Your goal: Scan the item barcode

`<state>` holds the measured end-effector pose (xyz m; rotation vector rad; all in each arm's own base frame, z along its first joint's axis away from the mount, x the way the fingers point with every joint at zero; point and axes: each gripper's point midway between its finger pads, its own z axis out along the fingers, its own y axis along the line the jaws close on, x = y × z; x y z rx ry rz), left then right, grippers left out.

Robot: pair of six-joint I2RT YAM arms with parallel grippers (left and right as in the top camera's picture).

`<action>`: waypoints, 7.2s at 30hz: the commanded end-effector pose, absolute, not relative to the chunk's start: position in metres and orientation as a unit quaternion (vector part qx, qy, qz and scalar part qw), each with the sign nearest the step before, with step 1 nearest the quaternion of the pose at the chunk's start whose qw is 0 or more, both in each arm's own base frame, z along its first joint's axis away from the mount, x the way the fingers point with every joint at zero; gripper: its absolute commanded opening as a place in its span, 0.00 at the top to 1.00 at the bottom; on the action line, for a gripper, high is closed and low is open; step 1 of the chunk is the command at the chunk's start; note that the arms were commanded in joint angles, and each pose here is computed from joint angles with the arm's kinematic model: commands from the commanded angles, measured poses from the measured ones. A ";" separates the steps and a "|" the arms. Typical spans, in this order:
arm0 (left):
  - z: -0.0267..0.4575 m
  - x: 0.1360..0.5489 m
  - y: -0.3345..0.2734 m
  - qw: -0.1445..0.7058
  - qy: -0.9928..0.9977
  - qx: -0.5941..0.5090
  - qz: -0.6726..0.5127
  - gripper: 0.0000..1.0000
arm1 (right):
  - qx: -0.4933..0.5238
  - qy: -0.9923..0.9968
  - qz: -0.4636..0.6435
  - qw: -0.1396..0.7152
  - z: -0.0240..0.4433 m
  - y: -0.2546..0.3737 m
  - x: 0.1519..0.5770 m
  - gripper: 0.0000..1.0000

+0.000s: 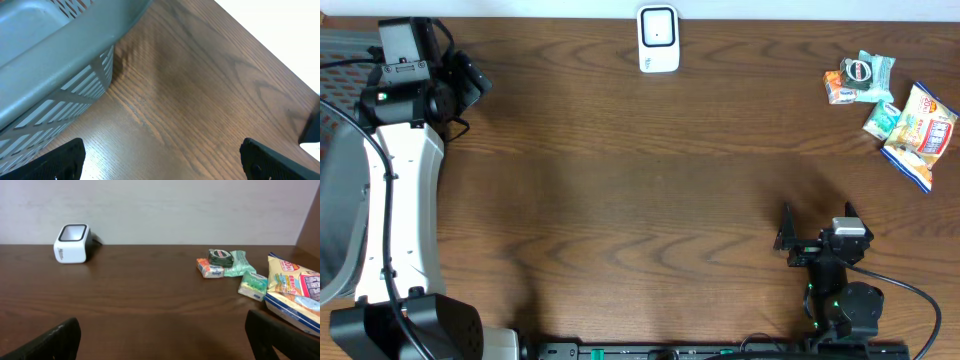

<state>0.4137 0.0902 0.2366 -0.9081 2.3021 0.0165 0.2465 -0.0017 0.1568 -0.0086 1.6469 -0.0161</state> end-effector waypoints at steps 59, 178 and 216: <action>0.186 0.380 0.051 0.277 0.933 -0.231 0.019 0.02 | -0.019 0.733 -0.013 0.680 0.156 0.001 0.246 0.01; 0.136 0.244 0.003 0.649 0.761 -0.016 -0.003 0.03 | -0.019 0.733 -0.013 0.679 0.156 0.001 0.246 0.01; 0.137 0.244 0.003 0.651 0.759 -0.012 0.000 0.02 | -0.019 0.733 -0.013 0.679 0.156 0.001 0.246 0.01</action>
